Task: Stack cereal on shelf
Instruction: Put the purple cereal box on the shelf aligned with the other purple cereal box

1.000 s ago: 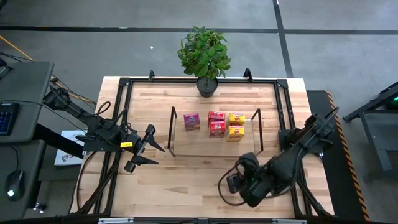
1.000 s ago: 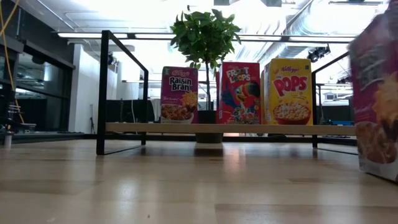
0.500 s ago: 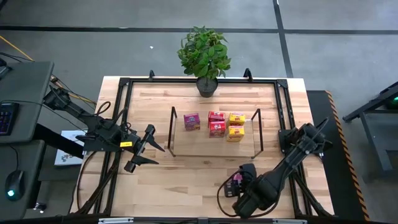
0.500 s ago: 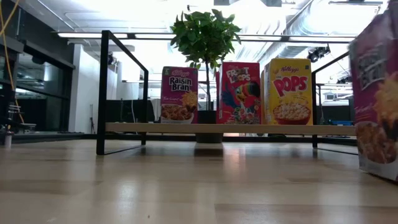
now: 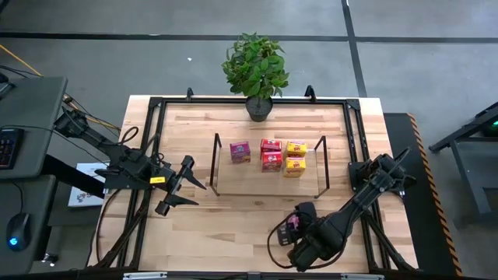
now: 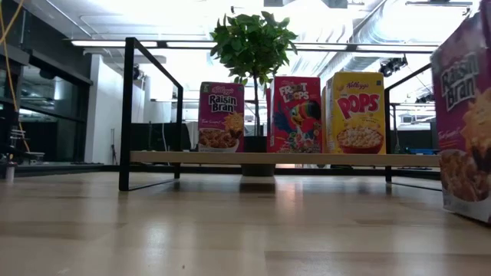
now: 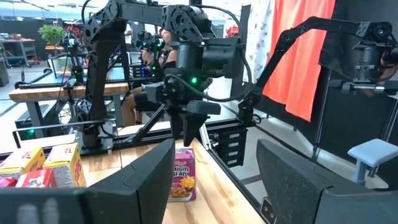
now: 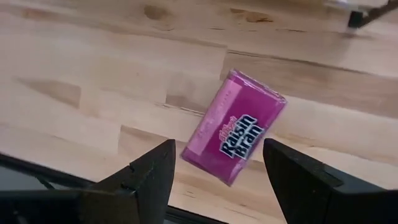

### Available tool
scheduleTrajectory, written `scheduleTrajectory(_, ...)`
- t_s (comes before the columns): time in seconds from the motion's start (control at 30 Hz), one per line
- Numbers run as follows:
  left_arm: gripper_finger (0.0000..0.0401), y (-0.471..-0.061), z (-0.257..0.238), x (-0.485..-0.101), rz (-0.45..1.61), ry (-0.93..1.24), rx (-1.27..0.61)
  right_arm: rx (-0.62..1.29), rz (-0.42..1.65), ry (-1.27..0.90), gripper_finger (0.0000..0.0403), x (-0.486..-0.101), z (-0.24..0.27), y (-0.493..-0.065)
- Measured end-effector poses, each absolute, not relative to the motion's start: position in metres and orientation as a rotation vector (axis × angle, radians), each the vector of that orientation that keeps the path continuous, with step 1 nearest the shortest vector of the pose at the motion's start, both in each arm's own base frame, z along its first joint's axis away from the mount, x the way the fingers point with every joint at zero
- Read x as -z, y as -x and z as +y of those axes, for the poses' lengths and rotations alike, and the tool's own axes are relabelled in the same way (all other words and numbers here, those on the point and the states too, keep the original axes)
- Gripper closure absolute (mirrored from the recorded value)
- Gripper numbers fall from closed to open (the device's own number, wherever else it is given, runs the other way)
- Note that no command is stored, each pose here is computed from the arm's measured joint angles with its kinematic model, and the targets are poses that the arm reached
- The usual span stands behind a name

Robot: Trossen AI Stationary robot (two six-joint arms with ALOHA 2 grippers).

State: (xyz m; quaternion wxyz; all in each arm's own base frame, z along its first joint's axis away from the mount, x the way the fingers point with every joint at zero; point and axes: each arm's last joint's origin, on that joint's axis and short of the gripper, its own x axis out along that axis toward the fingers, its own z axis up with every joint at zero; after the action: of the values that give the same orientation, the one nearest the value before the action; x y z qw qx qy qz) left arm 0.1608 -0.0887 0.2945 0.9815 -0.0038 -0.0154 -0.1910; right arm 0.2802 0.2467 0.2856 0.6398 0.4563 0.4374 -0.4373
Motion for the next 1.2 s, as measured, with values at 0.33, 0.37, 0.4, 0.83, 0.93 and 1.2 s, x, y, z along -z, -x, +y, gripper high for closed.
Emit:
scheduleTrajectory(0.33,0.0183,-0.161,-0.089,-0.295,-0.034,0.008,0.384,0.928,0.999,-0.983,0.0167,-0.286,0.245,-0.285)
scheduleTrajectory(0.37,0.0183,-0.161,-0.089,-0.295,-0.034,0.007,0.384,0.936,0.996,-0.991,0.0166,-0.286,0.245,-0.285)
scheduleTrajectory(0.4,0.0183,-0.161,-0.089,-0.295,-0.033,0.008,0.384,0.944,1.0,-0.999,0.0165,-0.286,0.245,-0.284)
scheduleTrajectory(0.83,0.0183,-0.161,-0.089,-0.295,-0.034,0.008,0.385,1.051,1.081,-0.969,0.0155,-0.285,0.24,-0.275)
scheduleTrajectory(0.93,0.0183,-0.161,-0.089,-0.295,-0.034,0.008,0.385,1.071,1.08,-0.962,0.0155,-0.285,0.239,-0.274)
scheduleTrajectory(1.2,0.0183,-0.161,-0.089,-0.295,-0.034,0.008,0.384,1.063,1.095,-0.936,0.0122,-0.285,0.239,-0.273)
